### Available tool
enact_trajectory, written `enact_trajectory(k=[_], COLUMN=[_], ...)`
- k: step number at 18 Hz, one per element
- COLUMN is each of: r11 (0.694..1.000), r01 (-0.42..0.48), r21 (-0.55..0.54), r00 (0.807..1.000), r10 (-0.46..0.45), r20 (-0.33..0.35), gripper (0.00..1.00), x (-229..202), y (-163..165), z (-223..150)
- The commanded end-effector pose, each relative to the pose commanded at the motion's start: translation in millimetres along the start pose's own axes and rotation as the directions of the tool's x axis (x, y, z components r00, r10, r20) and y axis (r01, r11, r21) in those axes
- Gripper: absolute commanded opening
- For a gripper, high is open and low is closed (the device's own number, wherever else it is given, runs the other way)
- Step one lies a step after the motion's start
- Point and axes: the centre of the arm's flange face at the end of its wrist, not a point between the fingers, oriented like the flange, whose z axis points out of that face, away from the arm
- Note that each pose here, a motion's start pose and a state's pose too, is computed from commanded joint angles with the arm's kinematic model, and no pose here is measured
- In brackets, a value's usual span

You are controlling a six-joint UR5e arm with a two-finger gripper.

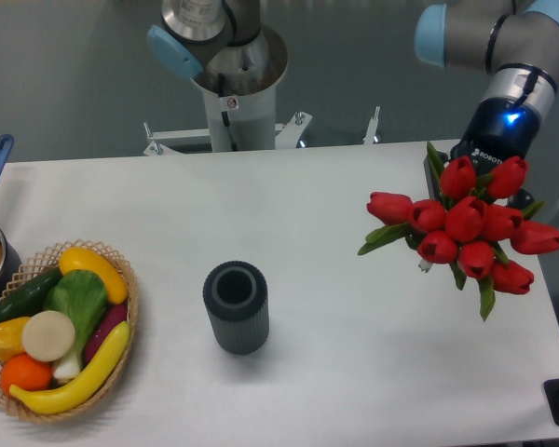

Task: Insert the flowers into the vase
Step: 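Carry the red tulip bouquet in the gripper over the grey vase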

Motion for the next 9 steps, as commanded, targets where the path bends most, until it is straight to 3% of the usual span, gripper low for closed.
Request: enact_trajectory(k=[9], r11=[1.000], r01=[-0.005], r21=[0.004], r00=[1.000], r10=[0.005], r20=[-0.017], gripper=[0.13], x=[6.3], y=[2.5], z=[8.7])
